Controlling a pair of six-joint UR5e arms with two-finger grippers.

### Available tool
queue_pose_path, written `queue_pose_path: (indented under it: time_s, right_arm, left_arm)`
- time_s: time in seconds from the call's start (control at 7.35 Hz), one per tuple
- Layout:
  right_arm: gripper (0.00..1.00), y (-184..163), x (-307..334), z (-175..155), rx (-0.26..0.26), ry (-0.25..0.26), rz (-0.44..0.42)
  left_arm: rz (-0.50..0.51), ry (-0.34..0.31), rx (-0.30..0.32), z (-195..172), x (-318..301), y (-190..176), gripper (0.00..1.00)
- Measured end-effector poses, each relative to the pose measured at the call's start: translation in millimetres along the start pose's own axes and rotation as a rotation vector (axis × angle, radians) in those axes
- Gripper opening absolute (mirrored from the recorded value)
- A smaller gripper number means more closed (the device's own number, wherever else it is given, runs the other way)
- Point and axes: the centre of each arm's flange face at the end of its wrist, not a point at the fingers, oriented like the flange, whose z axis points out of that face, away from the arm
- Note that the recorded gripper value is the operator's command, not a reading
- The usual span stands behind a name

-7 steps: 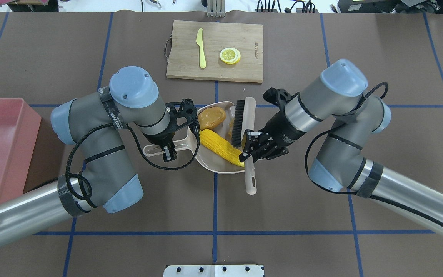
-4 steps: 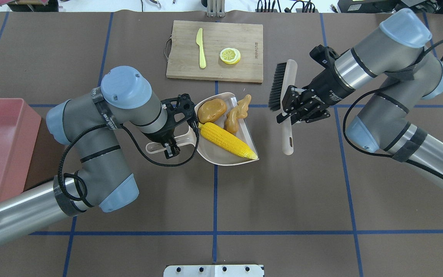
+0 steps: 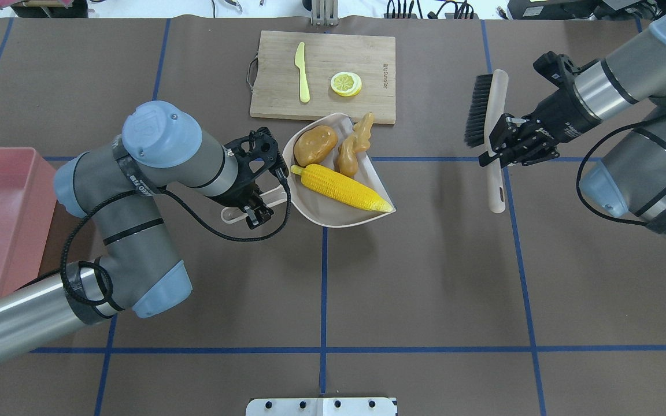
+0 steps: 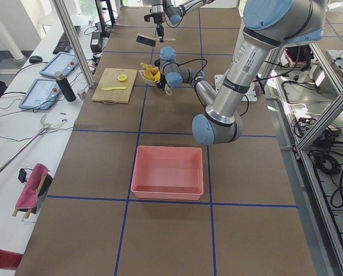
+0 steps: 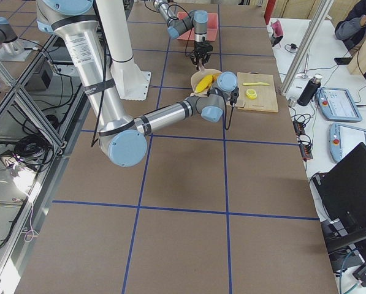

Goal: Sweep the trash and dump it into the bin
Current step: 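Carry the dustpan to the pink bin with the left gripper while the right withdraws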

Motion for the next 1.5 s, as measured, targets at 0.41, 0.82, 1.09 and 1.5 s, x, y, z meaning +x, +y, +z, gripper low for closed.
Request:
queue_pose_path:
  time_s: [0.41, 0.82, 1.09, 1.5]
  right_arm:
    - [0.0, -22.9, 40.9, -26.7, 0.028, 0.099, -0.075]
    - [0.0, -21.5, 80.6, -31.8, 0.019, 0.167, -0.062]
    - [0.0, -25.1, 99.9, -45.9, 0.037, 0.212, -0.119]
    - [0.0, -32.7, 120.0, -82.9, 0.021, 0.402, -0.303]
  left_arm:
    - [-0.088, -0.086, 0.16, -37.5, -22.0, 36.5, 0.0]
    - [-0.129, -0.142, 0.245, -78.8, -51.1, 95.8, 0.0]
    - [-0.155, -0.192, 0.265, -117.2, -71.5, 144.7, 0.0]
    - [-0.203, -0.224, 0.253, -170.1, -85.7, 201.8, 0.0]
